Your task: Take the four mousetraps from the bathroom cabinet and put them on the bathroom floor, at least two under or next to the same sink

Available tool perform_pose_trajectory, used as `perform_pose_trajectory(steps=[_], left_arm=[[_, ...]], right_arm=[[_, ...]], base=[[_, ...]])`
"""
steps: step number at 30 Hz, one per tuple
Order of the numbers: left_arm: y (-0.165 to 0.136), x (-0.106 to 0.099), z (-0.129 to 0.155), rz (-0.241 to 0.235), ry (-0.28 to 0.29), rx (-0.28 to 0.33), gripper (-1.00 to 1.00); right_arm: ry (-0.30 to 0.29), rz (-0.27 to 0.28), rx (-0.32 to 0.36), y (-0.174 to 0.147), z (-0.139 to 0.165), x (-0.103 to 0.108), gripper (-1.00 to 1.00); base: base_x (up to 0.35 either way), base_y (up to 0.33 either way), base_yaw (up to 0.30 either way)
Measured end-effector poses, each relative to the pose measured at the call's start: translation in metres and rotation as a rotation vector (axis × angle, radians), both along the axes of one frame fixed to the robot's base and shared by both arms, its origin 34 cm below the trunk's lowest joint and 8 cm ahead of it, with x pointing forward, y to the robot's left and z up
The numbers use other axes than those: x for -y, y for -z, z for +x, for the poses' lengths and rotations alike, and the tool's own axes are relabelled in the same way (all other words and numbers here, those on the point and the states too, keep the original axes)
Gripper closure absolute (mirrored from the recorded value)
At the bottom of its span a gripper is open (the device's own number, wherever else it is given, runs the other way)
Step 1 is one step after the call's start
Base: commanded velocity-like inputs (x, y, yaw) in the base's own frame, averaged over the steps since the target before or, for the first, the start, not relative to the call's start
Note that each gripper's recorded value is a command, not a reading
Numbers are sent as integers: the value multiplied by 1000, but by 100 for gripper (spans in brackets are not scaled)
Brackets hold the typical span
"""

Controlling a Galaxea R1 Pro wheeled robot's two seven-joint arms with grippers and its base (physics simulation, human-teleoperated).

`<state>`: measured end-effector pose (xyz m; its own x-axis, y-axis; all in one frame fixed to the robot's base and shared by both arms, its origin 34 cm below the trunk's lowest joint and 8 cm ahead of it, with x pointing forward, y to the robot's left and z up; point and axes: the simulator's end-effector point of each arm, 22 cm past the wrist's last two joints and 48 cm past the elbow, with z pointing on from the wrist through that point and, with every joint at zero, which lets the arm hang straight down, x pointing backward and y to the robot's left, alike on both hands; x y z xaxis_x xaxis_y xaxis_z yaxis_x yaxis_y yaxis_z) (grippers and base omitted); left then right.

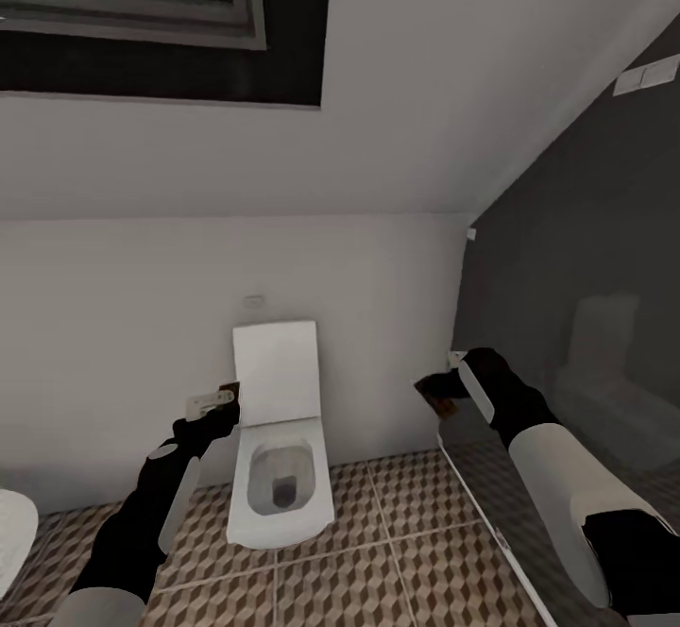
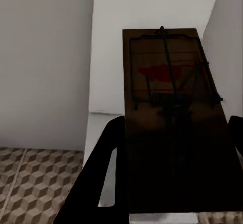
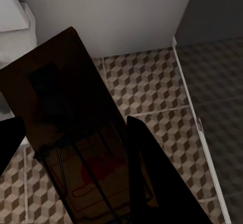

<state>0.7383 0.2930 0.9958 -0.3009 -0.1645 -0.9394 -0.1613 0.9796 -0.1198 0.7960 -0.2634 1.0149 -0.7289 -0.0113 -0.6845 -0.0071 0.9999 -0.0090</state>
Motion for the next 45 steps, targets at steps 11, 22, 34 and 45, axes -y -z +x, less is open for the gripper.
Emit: perform_pose_trajectory(steps=[11,22,34,45], left_arm=[[0,0,0,0,0,0,100],[0,-1,0,1,-1,0,100],[0,-3,1,8,-1,1,100],[-2,-2,1,8,0,3,100]], right_arm=[[-1,1,0,0,0,0,100],[-1,1,0,0,0,0,100],[-5,5,0,1,0,-3,100],[-5,9,-1,1,0,-2,100]], base=[[325,0,273],[321,0,232],[65,0,15],[1,0,0]])
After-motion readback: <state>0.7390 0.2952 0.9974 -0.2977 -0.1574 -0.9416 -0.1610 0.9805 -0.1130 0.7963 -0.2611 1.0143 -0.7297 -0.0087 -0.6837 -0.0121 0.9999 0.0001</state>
